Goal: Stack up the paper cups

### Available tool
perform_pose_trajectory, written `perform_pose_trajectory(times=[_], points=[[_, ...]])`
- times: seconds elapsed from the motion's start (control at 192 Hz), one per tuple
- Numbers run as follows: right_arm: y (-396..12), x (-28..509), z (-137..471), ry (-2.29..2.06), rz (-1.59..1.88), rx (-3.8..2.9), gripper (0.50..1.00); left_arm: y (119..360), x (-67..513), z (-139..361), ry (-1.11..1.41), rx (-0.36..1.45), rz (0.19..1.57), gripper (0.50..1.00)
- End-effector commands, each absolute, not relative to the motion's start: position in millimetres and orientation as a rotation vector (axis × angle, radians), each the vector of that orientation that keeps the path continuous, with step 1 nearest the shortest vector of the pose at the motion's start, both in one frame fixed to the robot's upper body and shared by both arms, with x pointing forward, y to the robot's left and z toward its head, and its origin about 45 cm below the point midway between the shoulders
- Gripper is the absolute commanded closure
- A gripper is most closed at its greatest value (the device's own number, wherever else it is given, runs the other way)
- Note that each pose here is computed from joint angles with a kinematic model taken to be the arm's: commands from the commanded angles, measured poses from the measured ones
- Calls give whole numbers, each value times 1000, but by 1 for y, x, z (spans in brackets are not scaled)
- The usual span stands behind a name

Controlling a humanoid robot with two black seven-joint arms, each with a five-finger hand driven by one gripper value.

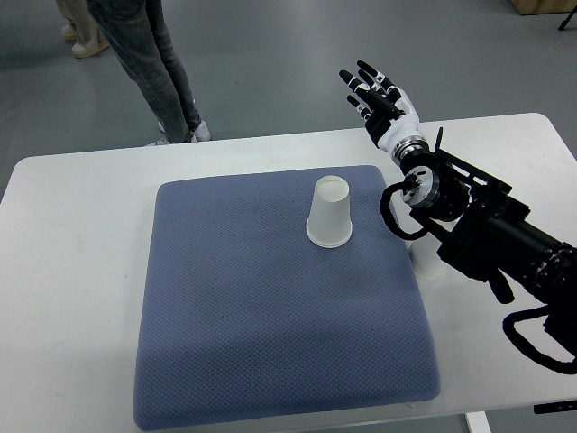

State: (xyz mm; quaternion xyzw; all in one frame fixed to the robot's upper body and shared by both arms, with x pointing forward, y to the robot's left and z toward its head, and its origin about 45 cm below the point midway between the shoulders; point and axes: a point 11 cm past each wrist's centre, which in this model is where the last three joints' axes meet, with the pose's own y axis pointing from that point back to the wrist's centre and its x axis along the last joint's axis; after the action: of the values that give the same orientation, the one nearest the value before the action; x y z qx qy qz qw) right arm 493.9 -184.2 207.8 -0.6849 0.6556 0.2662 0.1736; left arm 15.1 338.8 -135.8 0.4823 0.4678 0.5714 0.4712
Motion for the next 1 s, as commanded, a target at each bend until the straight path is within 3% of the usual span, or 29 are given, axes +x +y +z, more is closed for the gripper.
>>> perform_pose_trajectory(times=[0.0,0.584,0.792,0.996], points=[[-184,494,208,1859,755,-1942,589,338,18,-136,1142,1177,1399,500],[-191,502,223,1860,708,-1946,589,337,17,-136,1146,1173,1394,500],[-214,505,229,1885,669,-1939,589,337,16,-136,1148,1174,1394,500],[-214,512,257,1885,396,-2168,589,337,16,-136,1148,1174,1394,500]])
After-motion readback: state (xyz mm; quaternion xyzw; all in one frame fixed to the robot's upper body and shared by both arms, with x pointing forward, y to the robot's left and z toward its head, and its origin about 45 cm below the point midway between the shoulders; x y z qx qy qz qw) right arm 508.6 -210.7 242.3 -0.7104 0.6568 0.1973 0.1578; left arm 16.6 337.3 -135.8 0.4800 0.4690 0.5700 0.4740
